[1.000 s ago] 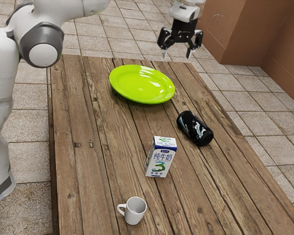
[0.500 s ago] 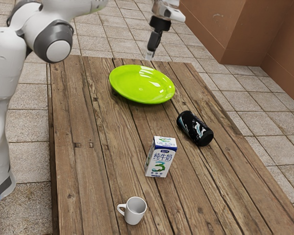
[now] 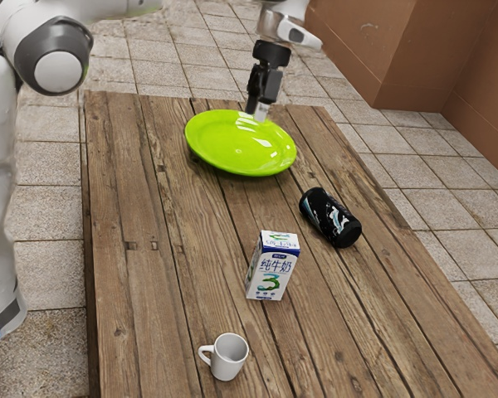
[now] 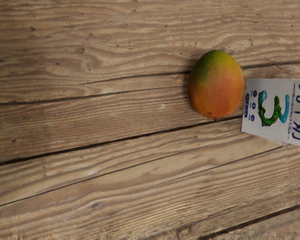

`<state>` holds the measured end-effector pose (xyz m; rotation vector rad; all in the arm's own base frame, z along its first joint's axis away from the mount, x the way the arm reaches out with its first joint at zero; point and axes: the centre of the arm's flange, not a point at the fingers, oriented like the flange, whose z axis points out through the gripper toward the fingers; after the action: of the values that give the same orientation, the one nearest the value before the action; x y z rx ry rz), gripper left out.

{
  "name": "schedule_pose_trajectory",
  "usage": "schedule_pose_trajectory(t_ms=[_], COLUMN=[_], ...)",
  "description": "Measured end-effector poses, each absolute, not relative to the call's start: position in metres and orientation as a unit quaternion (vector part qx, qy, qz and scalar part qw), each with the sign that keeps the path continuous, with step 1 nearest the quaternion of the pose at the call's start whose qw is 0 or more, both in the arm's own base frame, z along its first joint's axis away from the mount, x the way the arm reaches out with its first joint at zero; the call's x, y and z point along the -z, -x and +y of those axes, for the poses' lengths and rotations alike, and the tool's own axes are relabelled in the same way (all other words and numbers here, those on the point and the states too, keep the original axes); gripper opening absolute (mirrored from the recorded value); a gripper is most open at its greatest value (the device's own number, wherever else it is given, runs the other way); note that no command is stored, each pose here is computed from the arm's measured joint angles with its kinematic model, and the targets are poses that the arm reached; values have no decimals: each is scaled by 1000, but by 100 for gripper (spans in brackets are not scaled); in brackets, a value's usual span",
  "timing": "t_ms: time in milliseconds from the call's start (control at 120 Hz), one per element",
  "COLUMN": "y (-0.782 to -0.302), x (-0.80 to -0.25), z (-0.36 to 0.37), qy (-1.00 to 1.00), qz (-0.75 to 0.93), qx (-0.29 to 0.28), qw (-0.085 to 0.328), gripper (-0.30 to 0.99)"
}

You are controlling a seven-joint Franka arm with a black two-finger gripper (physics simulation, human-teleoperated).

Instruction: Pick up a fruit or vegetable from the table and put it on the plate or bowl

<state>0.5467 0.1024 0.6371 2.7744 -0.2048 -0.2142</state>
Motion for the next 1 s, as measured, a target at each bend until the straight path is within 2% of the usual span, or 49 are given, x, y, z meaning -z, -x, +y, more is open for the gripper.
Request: schedule_pose_trajectory(t_ms=[92,175,300,683,1000], y=[-449,-427,-433,-481,-471], x=[-654,-634,-624,-563,-536], z=[88,91,102,61,45], qy=[-974,-978,-983,-982,-976], qz=[-81,-56,-8,74,115], qx=[49,43,22,54,65], qw=[204,197,180,167,171], gripper=[69,69,69,69,69])
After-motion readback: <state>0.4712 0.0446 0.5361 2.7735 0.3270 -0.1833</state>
